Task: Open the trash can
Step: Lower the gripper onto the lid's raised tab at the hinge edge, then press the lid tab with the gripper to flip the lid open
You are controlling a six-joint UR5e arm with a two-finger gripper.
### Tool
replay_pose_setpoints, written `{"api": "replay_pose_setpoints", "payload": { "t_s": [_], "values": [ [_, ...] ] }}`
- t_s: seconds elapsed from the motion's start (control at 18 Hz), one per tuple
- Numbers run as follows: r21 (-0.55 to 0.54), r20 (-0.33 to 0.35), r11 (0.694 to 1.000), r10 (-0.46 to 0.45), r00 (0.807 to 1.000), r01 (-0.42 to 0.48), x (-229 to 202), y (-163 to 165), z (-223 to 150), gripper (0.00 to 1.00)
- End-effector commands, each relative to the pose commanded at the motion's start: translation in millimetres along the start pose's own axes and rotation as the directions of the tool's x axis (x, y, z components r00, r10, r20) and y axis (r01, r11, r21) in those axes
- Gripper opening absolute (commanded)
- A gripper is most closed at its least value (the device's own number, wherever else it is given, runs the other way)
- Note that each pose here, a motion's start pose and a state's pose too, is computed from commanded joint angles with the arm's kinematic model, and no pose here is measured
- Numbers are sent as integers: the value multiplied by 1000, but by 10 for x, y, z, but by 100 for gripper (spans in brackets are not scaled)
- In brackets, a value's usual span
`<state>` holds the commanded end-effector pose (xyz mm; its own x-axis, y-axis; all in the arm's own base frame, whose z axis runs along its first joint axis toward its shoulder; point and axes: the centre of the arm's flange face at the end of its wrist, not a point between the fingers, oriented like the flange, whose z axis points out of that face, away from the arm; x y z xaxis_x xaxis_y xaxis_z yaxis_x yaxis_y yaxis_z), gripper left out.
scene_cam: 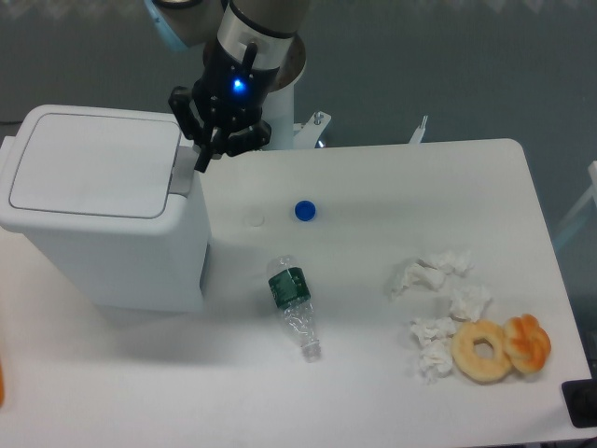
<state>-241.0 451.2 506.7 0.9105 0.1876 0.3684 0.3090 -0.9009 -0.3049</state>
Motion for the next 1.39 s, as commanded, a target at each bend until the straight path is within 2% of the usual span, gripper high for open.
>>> {"api": "replay_pose_setpoints", "payload": {
  "t_s": [1.39],
  "values": [
    [-11,-9,1000,1,1000,-1,6,-1,70,0]
  ]
}}
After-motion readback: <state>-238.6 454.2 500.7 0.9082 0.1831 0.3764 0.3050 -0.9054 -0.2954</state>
